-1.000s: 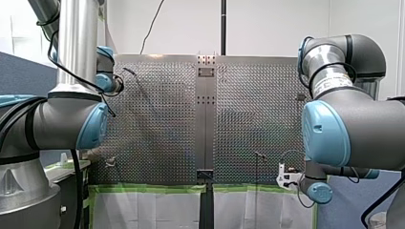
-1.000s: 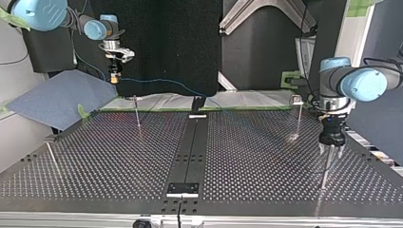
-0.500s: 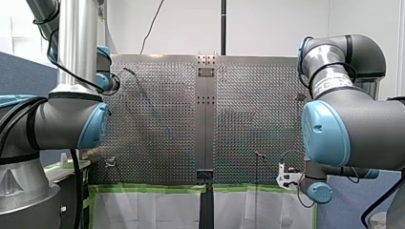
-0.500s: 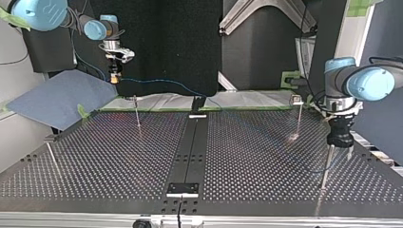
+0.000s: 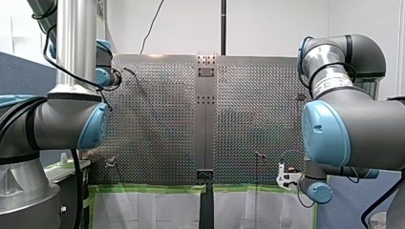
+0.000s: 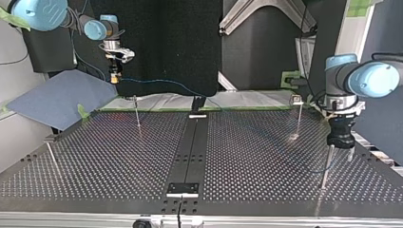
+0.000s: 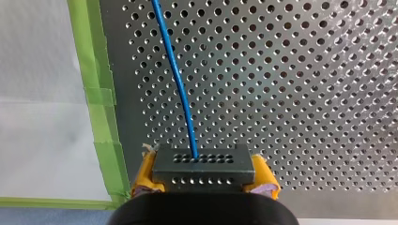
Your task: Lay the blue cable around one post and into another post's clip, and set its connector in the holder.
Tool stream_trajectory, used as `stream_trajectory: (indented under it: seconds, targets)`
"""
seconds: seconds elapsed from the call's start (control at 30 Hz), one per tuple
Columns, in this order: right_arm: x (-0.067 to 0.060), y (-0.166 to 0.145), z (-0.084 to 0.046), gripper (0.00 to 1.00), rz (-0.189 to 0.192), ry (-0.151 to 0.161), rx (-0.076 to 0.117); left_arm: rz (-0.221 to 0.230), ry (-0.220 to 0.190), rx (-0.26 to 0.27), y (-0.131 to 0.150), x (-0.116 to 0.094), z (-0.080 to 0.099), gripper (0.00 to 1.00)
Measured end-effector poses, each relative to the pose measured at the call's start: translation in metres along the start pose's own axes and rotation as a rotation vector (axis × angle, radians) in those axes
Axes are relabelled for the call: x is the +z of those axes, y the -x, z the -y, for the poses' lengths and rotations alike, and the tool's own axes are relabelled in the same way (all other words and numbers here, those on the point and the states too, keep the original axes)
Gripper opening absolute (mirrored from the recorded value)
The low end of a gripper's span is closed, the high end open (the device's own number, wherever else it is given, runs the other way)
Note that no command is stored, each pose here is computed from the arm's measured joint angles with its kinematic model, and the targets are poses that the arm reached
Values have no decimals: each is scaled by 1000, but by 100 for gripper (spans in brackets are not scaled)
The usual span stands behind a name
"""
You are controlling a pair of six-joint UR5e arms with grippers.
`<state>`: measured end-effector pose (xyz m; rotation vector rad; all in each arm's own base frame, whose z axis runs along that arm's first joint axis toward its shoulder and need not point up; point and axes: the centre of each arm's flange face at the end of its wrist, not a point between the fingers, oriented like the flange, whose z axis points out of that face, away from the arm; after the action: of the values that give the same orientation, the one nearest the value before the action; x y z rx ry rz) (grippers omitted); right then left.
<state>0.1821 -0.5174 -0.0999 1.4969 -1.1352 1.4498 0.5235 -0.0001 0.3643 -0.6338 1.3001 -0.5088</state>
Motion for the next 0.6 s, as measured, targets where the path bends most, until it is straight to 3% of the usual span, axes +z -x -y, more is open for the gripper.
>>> stream_trajectory:
  seconds: [0.33,0.6]
  targets:
    - [0,0,0,0,0,0,0,-25,21,15,-2,-6,4,91]
    - [0,0,0,0,0,0,0,0,19,27,6,-12,14,91]
